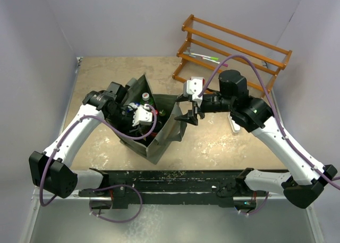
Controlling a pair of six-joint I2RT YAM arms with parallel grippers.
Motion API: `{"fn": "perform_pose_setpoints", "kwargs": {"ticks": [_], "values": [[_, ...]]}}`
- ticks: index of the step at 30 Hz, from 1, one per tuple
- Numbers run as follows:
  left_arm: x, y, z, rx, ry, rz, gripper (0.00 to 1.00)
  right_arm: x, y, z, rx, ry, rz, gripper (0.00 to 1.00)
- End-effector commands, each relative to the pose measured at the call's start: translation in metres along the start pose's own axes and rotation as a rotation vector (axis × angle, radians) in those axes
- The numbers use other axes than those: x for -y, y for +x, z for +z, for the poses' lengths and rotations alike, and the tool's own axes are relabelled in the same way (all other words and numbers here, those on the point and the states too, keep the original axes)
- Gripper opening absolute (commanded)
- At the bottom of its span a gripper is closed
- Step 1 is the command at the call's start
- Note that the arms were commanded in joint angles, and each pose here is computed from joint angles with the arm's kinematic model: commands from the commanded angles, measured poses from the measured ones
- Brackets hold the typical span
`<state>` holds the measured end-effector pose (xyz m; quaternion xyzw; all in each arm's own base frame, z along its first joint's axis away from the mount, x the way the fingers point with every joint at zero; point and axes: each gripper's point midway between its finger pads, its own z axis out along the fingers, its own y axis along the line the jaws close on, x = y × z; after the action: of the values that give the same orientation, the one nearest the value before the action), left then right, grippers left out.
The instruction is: Place the beverage into the canvas bag
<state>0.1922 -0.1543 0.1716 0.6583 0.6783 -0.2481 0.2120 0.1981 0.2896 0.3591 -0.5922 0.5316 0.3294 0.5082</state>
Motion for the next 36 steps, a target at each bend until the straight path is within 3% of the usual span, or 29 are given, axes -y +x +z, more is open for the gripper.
{"fn": "perform_pose_setpoints", "kwargs": {"ticks": [1, 22, 36], "values": [[0.009, 0.002, -0.001, -0.003, 0.020, 0.000, 0.40, 0.007, -0.015, -0.009, 0.040, 0.038, -0.040, 0.66], [0.005, -0.035, -0.026, 0.105, -0.064, -0.009, 0.90, 0.016, -0.010, -0.024, 0.045, 0.069, -0.050, 0.67], [0.011, -0.055, -0.058, 0.149, -0.169, 0.026, 0.96, 0.021, -0.009, -0.028, 0.049, 0.070, -0.042, 0.67]]}}
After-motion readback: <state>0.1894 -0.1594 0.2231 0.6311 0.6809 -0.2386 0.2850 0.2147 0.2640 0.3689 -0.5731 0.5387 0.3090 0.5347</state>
